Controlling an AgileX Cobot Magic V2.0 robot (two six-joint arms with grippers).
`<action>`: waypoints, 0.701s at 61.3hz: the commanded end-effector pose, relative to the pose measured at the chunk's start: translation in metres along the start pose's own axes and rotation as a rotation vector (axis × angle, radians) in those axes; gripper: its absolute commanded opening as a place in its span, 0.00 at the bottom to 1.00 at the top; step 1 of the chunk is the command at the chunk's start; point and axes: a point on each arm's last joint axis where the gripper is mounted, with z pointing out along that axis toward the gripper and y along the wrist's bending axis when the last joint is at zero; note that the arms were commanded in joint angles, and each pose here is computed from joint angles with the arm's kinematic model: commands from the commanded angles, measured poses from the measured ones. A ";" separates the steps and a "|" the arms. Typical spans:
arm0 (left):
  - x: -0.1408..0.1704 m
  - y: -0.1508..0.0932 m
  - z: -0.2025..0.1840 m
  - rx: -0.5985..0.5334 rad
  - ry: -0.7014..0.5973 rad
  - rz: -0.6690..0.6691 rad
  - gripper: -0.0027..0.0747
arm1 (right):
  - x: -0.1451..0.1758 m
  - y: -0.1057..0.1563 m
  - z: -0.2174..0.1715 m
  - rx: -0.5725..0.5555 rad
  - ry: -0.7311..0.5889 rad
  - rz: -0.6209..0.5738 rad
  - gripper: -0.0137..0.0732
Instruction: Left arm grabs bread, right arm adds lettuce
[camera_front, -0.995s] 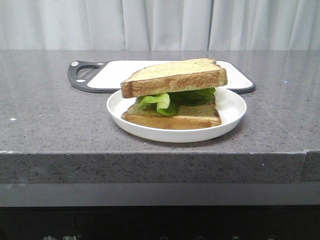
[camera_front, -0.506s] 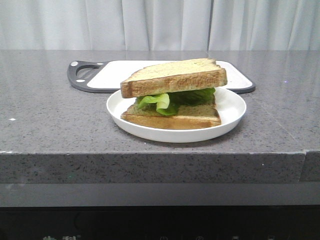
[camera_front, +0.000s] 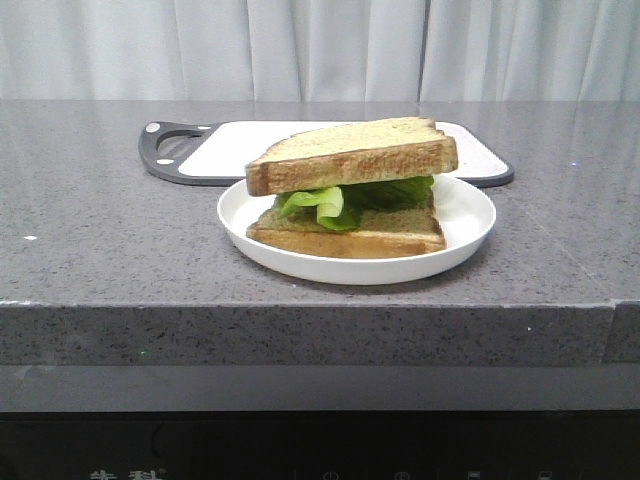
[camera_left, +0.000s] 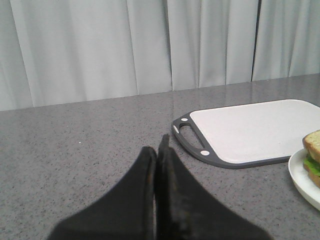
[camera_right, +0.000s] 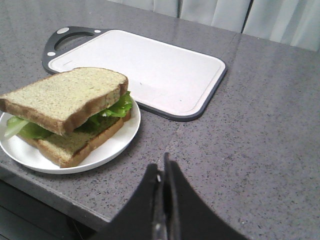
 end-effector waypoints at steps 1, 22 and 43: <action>0.001 0.002 -0.008 -0.043 -0.100 -0.019 0.01 | -0.014 -0.003 -0.002 0.035 -0.095 -0.003 0.10; 0.058 0.007 -0.022 -0.225 -0.094 -0.048 0.01 | -0.014 -0.003 -0.002 0.035 -0.095 -0.003 0.10; 0.076 0.007 -0.019 -0.227 -0.021 -0.056 0.01 | -0.014 -0.003 -0.002 0.034 -0.094 -0.003 0.10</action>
